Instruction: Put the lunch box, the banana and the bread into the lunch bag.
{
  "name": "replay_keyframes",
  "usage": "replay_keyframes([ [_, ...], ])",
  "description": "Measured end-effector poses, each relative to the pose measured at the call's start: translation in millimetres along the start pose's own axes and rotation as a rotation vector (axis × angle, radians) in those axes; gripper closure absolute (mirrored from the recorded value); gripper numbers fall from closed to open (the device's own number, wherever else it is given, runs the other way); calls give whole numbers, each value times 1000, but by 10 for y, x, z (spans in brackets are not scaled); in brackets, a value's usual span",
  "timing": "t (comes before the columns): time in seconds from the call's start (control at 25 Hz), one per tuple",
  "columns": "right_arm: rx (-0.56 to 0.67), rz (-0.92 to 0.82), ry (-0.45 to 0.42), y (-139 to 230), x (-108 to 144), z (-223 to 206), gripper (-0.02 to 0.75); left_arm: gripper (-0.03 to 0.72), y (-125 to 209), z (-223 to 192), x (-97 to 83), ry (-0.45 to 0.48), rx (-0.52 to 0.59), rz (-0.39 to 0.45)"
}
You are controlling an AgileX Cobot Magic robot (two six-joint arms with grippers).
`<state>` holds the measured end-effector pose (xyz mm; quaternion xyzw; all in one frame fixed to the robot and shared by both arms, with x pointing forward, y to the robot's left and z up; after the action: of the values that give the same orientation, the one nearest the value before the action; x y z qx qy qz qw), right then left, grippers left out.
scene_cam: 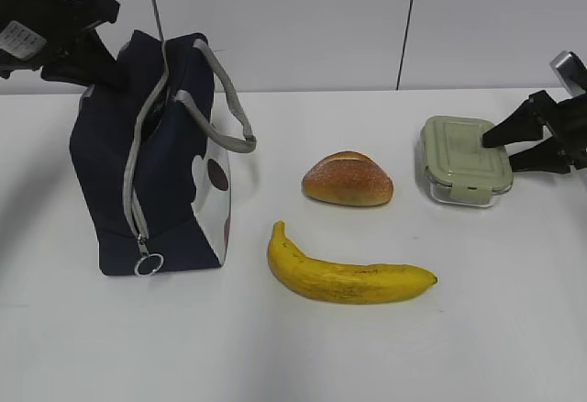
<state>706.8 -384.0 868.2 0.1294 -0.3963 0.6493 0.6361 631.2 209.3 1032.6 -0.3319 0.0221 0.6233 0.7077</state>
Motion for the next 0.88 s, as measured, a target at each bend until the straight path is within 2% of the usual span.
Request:
replay_keyframes([
  [0.88, 19, 10, -18, -15, 133, -144, 193, 690, -7, 0, 1, -1, -5, 1],
])
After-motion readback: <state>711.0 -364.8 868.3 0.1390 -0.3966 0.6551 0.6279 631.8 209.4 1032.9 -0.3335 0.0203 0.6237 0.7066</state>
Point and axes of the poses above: a point on each arm's last joint axis where the gripper is mounted, z pointing back along that axis away from the gripper, x along the wrist's bending axis when the last joint is at zero, y = z × x, the point moved 5 cm from there along -z, pointing out along that axis toward the gripper, and after that the axes turned 2 degrees about z, right-handed, at the moved point
